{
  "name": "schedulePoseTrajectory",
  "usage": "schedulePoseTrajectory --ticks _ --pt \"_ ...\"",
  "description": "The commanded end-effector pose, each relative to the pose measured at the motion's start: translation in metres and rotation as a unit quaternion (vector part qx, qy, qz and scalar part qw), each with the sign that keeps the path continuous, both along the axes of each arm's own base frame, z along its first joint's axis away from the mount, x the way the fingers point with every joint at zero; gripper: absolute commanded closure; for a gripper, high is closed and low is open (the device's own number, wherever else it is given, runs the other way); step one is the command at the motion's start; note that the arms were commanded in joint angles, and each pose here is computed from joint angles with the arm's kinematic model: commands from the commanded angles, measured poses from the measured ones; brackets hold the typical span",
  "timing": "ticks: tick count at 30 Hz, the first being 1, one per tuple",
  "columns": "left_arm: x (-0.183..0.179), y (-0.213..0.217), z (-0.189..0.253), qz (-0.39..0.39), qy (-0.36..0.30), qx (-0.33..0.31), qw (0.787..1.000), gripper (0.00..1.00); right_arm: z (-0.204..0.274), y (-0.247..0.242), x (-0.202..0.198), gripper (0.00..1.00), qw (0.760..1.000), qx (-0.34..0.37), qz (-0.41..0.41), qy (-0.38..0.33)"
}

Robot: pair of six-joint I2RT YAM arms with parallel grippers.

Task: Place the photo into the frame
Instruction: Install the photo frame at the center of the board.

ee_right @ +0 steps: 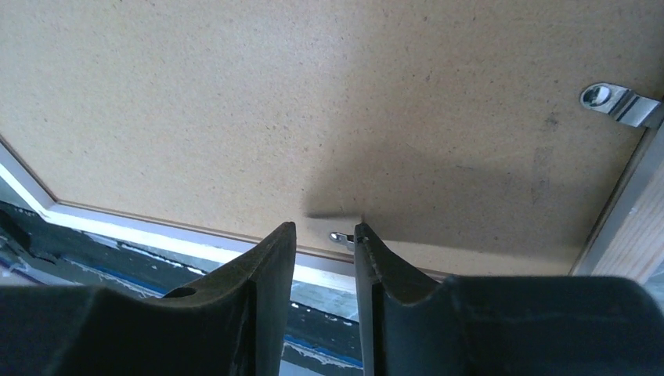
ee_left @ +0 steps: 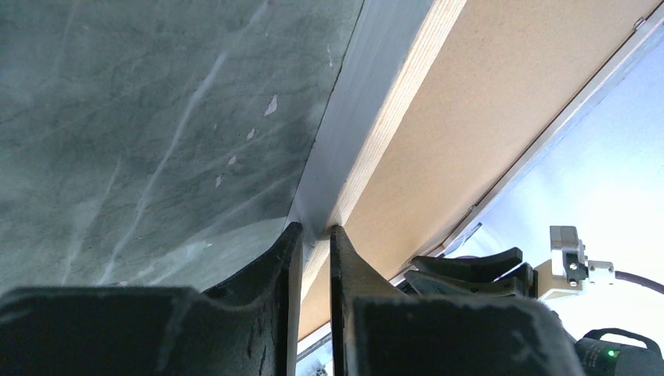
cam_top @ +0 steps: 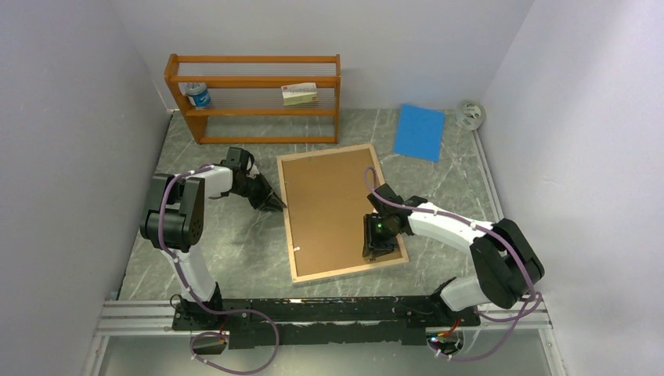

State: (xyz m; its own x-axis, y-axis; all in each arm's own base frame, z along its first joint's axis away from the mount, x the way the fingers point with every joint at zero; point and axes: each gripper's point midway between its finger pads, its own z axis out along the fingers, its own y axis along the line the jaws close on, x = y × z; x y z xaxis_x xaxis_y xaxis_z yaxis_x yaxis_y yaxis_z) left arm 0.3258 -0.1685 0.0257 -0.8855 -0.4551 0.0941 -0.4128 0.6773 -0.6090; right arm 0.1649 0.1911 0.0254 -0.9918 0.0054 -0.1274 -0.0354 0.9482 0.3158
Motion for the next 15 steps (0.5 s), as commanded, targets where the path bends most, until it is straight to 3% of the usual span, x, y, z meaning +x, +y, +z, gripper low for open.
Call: schedulePoseTrajectory --ticks 1,15 --pt "-0.019 0.016 -0.042 0.017 0.048 0.079 0.996 0.97 -0.006 -0.017 -0.033 0.64 0.996 -0.026 0.047 0.064" --pt "-0.022 0.01 -0.045 0.026 0.059 0.064 0.996 0.97 0.002 0.008 -0.043 0.64 0.99 0.041 0.082 0.107"
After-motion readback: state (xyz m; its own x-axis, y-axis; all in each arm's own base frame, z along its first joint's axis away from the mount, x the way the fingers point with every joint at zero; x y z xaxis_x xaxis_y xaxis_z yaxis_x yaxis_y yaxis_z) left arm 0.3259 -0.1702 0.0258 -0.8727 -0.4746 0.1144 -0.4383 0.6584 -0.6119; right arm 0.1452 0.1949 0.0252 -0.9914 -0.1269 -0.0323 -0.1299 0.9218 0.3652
